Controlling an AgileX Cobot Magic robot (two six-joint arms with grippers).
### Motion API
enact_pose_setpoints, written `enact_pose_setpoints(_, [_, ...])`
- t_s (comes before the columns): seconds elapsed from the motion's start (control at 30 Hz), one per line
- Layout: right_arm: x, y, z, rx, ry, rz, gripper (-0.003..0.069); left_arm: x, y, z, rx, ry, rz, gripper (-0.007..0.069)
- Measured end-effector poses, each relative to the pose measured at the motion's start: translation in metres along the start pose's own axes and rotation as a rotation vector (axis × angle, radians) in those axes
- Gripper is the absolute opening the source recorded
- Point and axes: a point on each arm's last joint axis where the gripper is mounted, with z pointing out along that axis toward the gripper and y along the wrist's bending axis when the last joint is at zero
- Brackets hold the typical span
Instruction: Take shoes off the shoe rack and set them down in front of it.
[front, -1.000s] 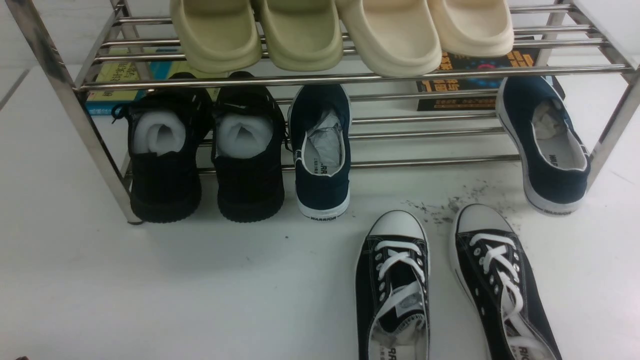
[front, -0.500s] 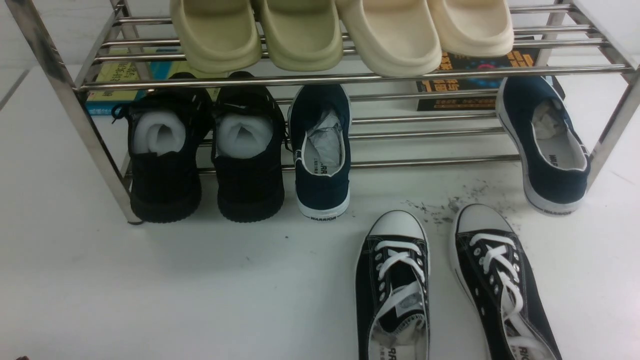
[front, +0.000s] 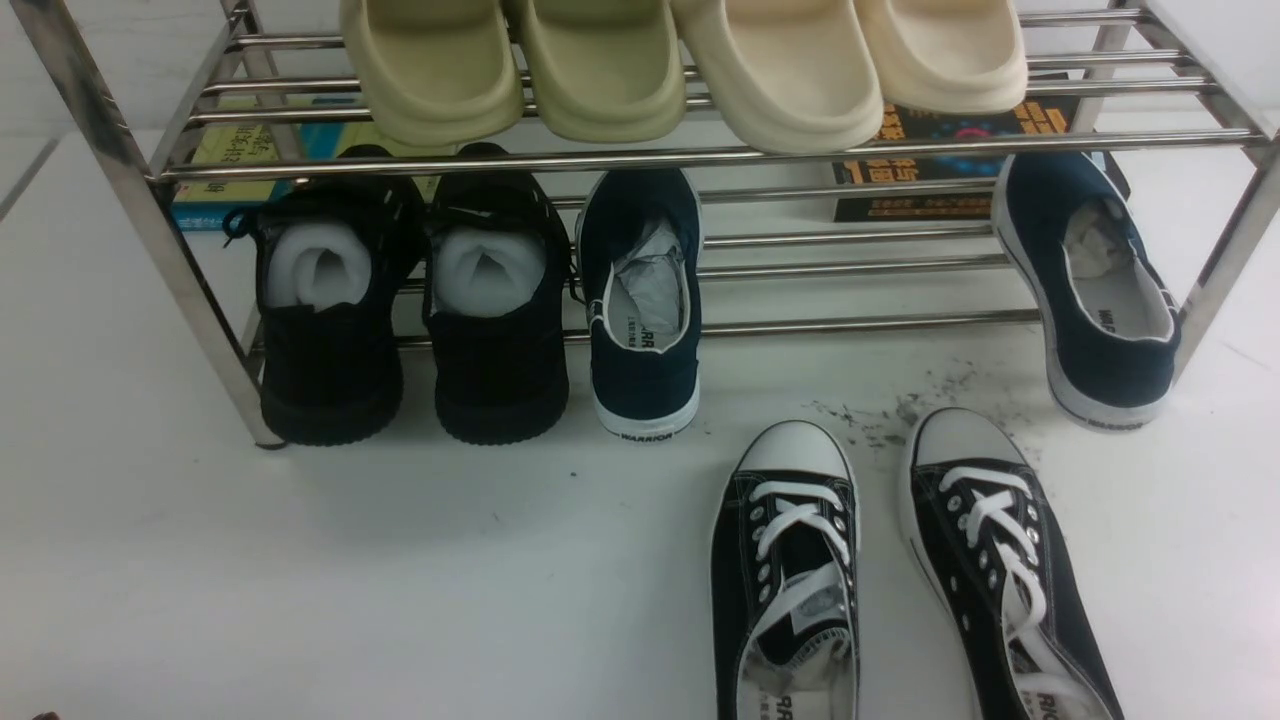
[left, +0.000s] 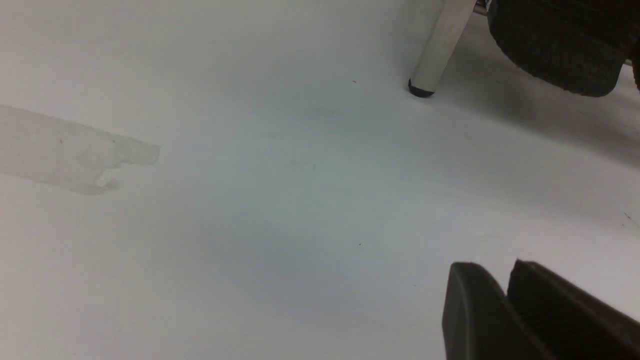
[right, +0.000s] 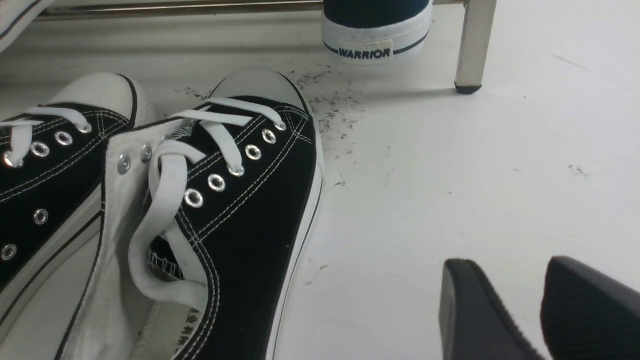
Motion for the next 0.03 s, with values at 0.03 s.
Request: enact_pose_setpoints(0.03, [0.0000,0.0000,0.0000,0.000,0.000,0.000,0.0237,0.0000,0.0000,0.0000,0.000,0.000,0.000,0.0134])
